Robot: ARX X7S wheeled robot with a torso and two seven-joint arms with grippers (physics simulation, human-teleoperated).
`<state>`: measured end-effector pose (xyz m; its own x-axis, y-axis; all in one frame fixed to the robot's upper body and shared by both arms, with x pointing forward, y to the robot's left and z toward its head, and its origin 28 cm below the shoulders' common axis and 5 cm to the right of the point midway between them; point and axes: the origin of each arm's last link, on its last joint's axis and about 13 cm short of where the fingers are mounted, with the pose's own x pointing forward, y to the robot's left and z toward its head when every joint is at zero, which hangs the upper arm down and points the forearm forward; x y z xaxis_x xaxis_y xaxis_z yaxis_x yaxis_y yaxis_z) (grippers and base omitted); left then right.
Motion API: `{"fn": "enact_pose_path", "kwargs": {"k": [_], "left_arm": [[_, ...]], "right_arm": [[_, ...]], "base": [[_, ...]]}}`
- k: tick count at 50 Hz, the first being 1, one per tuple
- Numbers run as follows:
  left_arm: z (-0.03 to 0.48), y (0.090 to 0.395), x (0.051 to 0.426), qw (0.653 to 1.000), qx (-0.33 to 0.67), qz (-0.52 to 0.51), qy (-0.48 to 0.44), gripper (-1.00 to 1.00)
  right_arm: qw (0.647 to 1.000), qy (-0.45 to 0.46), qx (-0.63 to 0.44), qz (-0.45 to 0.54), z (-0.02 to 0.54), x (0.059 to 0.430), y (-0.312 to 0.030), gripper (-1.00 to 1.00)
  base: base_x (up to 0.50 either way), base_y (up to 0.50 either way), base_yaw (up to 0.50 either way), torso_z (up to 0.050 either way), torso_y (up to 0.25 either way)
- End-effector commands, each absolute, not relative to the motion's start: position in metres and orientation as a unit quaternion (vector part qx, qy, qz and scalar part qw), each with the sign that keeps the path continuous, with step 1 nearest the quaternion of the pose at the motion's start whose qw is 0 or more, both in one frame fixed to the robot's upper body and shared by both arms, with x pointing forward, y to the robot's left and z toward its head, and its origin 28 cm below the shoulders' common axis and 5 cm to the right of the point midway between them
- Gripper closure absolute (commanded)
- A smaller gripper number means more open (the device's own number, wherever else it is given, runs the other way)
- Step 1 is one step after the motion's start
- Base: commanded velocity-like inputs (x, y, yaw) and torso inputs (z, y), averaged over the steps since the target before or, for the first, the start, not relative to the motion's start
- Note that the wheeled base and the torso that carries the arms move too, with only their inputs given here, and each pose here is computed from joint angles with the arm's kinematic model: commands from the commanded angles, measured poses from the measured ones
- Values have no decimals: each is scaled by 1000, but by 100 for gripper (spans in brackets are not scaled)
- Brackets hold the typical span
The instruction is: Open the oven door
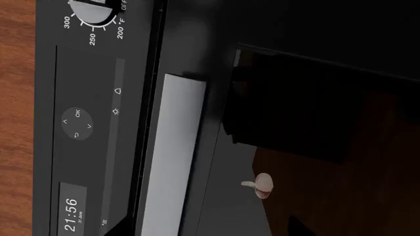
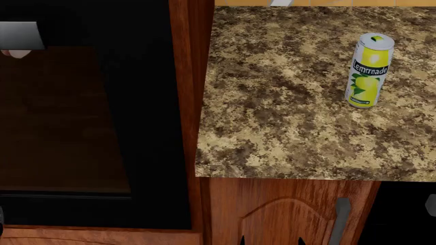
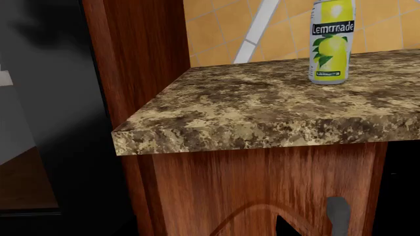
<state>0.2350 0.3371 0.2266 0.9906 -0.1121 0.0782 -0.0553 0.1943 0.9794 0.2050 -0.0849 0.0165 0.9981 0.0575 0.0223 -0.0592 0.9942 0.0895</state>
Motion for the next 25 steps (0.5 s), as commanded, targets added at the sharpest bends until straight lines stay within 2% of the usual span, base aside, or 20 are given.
{"fn": "enact_pose_path", "kwargs": {"k": [1,25], "left_arm": [[236,342,249,748,660,-17,-68,-100],[243,350,286,738,672,-13,-60,-100]], "right_arm": [[998,-10,45,30,16,206,-84,-100],[999,-7,42,28,16,209,-84,-100]], "base": [[0,0,0,0,0],[0,0,0,0,0]]}}
